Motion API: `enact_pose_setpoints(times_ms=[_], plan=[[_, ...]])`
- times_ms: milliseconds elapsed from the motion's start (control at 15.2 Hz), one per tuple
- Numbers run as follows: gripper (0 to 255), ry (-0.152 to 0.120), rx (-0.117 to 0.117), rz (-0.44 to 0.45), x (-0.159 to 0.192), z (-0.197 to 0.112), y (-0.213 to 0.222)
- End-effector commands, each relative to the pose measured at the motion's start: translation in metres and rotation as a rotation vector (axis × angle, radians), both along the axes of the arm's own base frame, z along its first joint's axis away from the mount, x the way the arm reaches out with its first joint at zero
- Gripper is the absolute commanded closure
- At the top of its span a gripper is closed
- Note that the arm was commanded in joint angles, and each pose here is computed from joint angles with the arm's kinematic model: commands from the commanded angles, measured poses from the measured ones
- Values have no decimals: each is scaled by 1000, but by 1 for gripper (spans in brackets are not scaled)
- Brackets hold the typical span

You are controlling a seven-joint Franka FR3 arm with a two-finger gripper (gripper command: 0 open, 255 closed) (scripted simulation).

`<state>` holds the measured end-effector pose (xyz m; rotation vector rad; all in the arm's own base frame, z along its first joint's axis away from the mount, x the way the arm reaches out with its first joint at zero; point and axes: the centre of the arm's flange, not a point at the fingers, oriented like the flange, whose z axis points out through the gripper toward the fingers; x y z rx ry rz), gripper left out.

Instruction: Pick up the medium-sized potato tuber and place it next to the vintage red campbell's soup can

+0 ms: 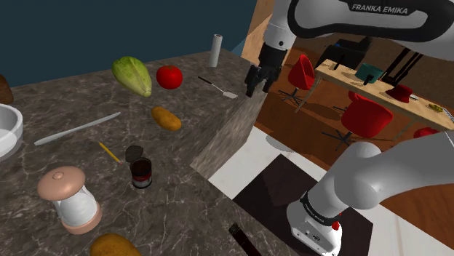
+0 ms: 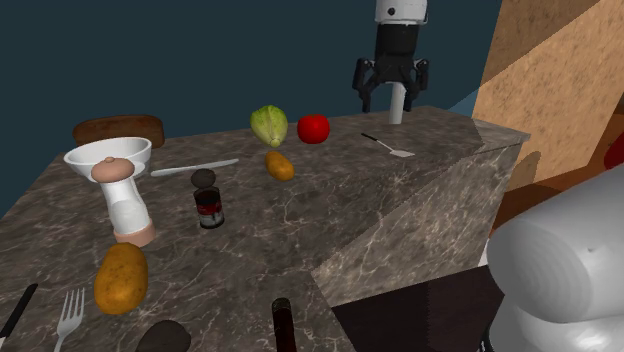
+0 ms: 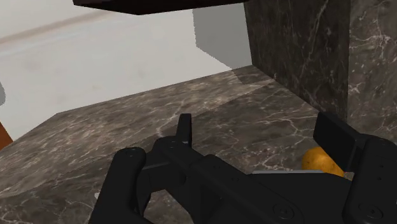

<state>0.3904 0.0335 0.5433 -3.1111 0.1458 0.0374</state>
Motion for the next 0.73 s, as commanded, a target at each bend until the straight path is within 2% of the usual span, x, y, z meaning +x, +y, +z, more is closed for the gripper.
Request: enact_pose_setpoints(times_ms=[0,660], plan=[[0,-6,-5,15,20,-12,14],[0,-30,-33,91,114,-72,84]])
